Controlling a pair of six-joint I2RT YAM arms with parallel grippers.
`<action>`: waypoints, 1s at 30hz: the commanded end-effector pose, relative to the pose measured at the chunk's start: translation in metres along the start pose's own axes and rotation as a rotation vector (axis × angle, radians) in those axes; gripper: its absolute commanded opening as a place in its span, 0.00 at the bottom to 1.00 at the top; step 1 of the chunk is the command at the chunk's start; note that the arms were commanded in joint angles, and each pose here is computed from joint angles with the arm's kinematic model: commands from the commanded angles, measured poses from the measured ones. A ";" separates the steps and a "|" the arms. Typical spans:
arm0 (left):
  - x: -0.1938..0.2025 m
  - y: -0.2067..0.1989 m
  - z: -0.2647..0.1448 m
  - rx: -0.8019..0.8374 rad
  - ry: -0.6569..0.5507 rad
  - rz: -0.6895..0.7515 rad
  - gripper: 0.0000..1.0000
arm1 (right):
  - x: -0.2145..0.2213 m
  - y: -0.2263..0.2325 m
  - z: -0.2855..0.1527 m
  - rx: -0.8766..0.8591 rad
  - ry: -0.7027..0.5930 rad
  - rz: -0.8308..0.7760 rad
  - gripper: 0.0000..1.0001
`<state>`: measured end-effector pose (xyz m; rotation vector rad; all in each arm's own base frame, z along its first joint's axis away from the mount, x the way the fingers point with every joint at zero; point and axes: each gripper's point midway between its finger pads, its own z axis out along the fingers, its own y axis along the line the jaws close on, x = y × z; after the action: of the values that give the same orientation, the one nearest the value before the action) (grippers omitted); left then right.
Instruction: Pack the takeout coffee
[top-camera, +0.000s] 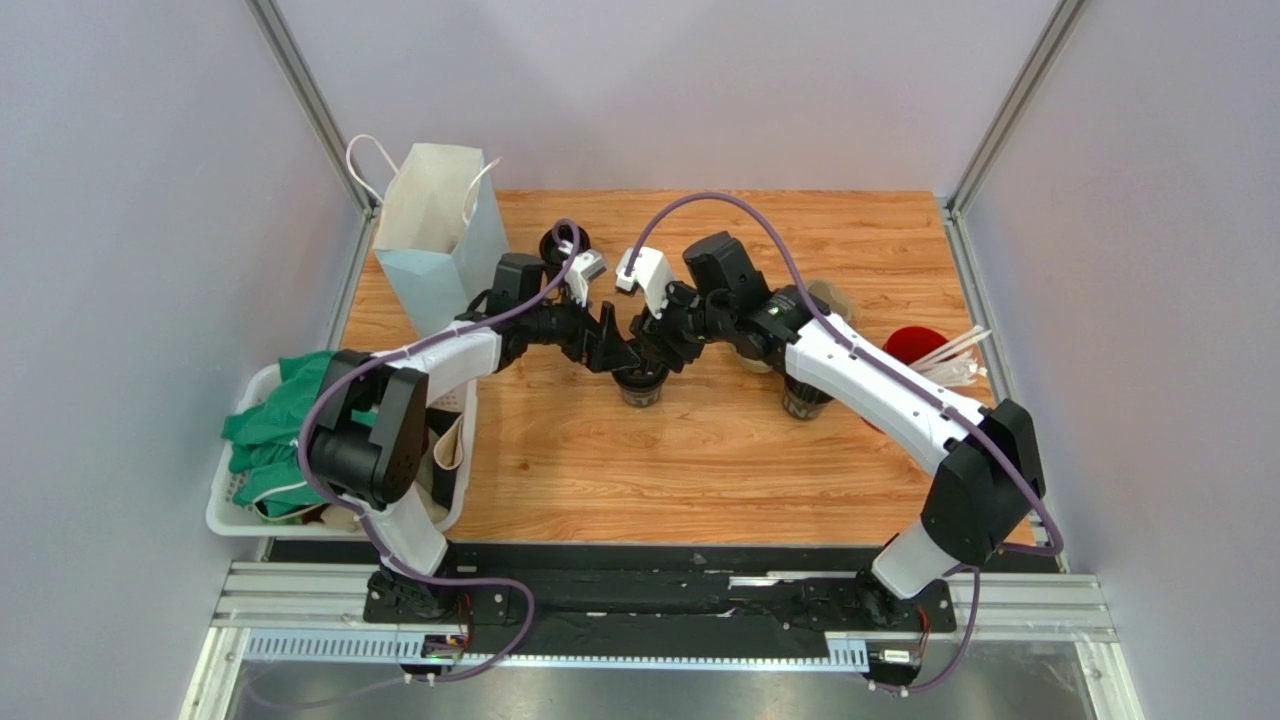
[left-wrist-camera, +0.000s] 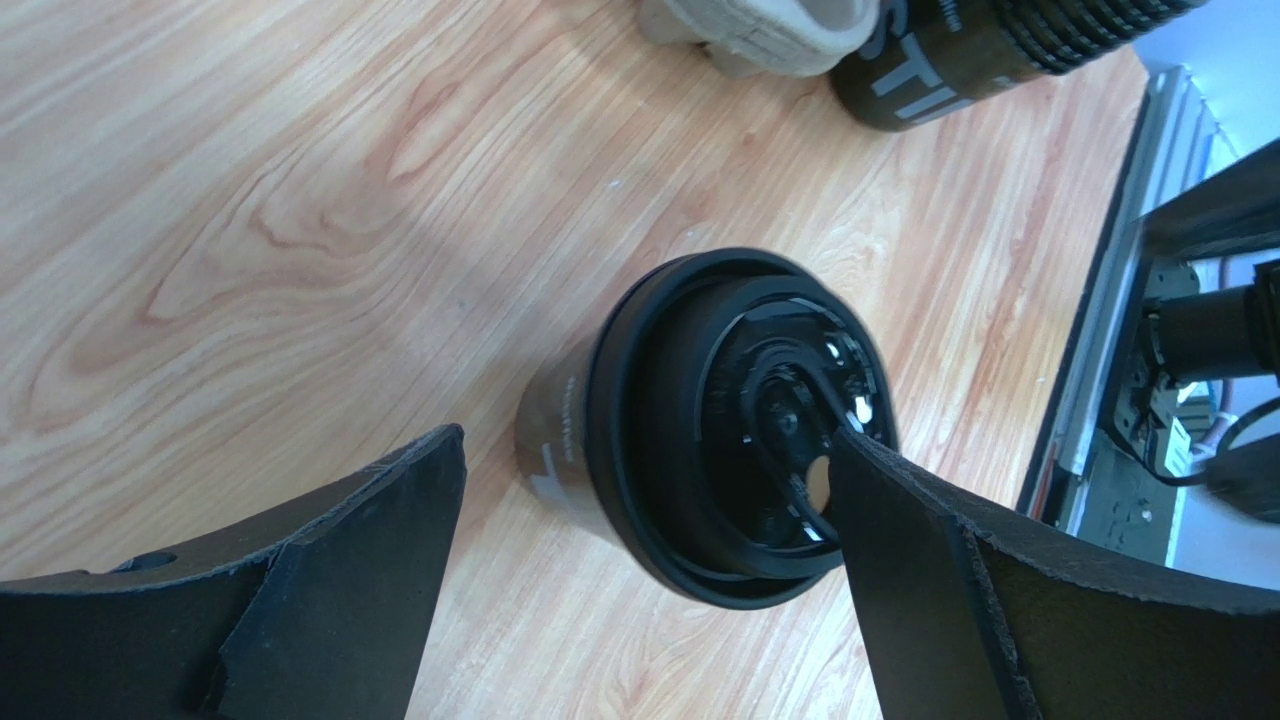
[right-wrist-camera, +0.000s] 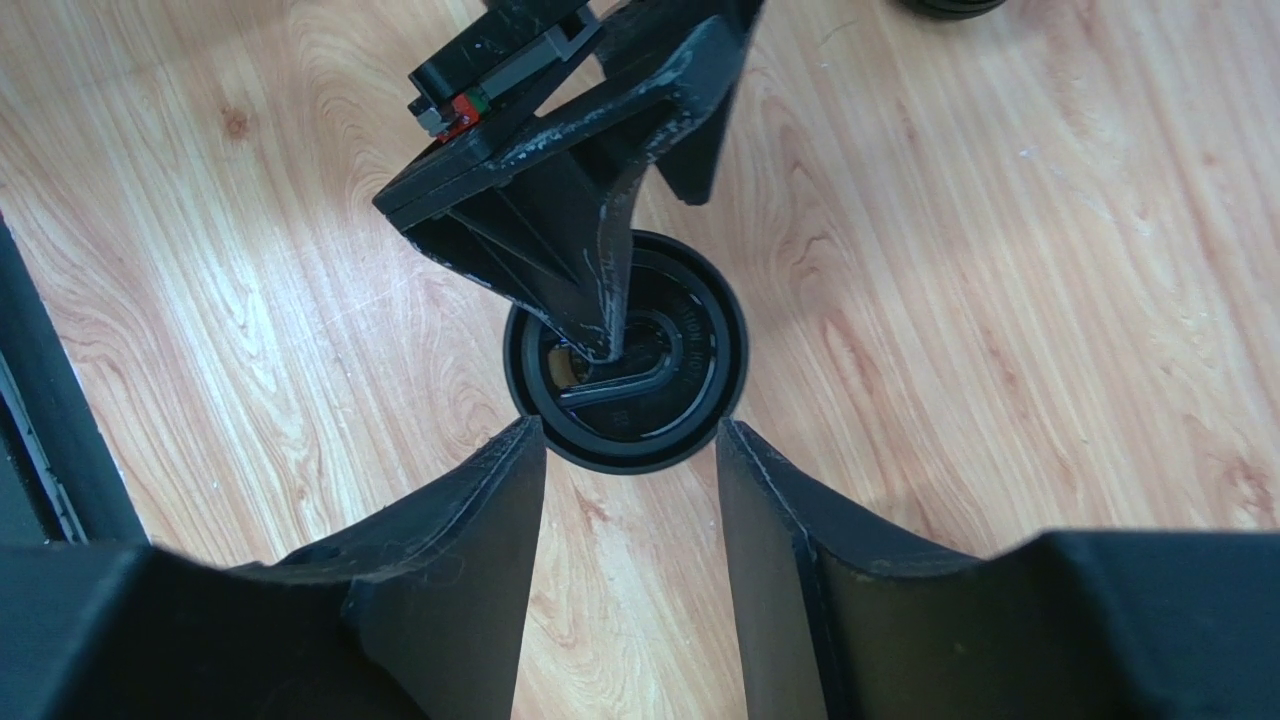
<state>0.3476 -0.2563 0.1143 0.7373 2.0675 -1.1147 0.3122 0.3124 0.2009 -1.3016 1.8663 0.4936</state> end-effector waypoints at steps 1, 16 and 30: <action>-0.016 0.004 0.001 -0.015 -0.024 0.044 0.99 | -0.027 -0.012 -0.026 0.055 -0.084 -0.007 0.50; -0.013 0.003 0.010 0.008 0.012 0.016 0.99 | -0.018 -0.012 -0.021 0.048 -0.068 0.004 0.50; -0.015 0.008 0.024 0.062 0.026 -0.009 0.99 | -0.013 -0.016 -0.018 0.055 -0.059 0.015 0.50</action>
<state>0.3653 -0.2673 0.1106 0.7476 2.0969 -1.1394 0.3170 0.3021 0.2157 -1.2620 1.8473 0.4792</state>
